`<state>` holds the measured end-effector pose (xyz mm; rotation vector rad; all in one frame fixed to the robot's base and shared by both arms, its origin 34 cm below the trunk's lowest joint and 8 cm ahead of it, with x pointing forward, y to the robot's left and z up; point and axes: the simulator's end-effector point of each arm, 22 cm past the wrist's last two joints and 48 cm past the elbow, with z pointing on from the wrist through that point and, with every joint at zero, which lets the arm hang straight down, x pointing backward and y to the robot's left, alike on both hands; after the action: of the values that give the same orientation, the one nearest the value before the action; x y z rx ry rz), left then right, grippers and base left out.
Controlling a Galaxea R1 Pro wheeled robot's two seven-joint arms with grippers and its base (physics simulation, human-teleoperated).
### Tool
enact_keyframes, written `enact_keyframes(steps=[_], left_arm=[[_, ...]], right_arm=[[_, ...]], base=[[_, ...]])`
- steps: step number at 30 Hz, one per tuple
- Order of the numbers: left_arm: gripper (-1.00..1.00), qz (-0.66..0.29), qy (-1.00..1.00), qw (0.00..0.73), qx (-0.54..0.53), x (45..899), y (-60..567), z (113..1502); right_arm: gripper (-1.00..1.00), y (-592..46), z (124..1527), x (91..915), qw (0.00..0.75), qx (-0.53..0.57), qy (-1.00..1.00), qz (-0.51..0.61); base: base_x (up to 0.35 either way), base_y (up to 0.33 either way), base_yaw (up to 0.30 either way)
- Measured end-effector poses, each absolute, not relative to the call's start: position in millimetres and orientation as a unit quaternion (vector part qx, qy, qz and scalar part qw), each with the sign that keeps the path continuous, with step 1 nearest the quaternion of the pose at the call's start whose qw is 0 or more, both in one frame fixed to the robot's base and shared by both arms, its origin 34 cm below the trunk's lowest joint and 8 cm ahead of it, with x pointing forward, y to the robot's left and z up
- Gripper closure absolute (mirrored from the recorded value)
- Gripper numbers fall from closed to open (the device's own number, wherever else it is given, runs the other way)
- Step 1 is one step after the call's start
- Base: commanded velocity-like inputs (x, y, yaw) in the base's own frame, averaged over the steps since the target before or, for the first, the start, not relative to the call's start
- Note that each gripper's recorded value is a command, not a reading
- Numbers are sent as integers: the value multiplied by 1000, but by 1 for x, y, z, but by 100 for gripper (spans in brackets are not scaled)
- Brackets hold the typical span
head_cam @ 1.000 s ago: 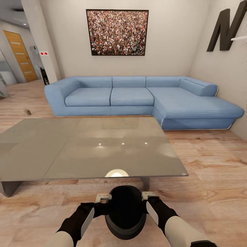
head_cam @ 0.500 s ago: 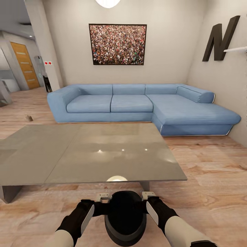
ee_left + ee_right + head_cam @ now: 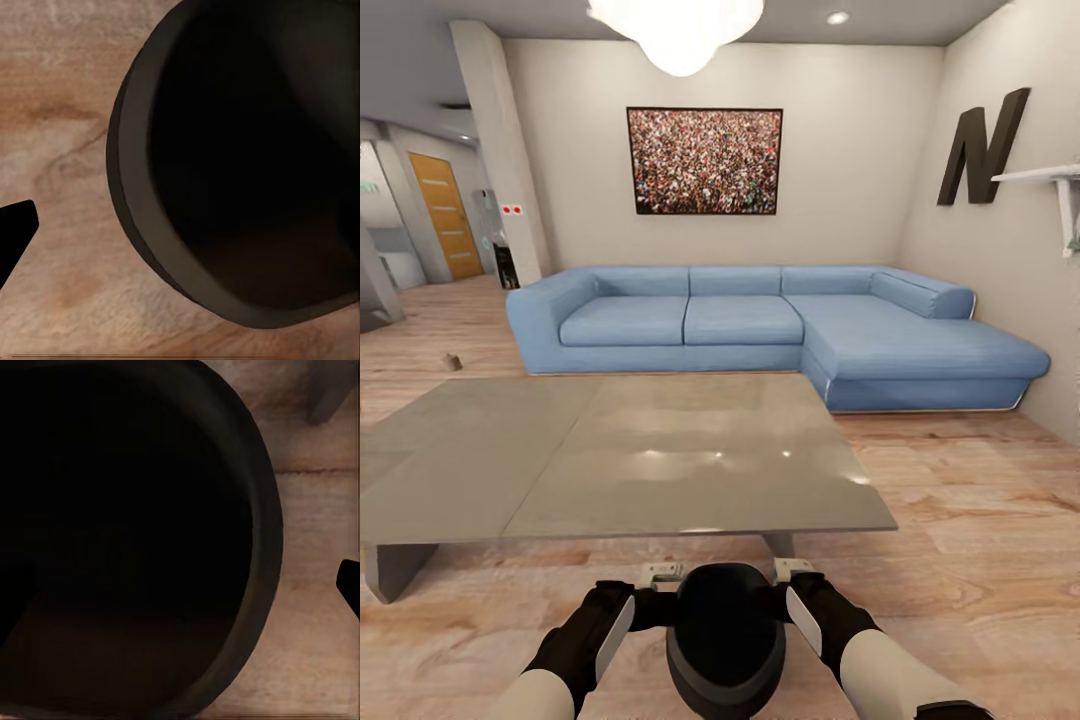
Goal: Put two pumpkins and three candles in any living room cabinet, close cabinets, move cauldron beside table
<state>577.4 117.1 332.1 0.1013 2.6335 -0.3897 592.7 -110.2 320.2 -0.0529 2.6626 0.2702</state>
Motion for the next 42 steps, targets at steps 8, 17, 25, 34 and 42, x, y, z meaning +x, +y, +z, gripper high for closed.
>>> enact_keyframes(steps=[8,17,25,34,42], left_arm=[[-100,-142,959,244,38,583,117,350],[-100,-142,959,244,38,588,117,370],[-100,-142,959,244,38,592,117,388],[-100,-142,959,243,38,597,117,408],[-100,-142,959,243,38,601,117,425]], right_arm=[[-100,-110,338,598,237,-20,966,98],[-100,-110,359,605,240,-20,966,99],[-100,-110,377,610,241,-20,965,99],[-100,-110,398,616,242,-20,965,99],[-100,-110,416,620,242,-20,965,98]], base=[[-158,0,0],[-202,0,0],[-89,0,0],[-4,0,0],[-219,0,0]])
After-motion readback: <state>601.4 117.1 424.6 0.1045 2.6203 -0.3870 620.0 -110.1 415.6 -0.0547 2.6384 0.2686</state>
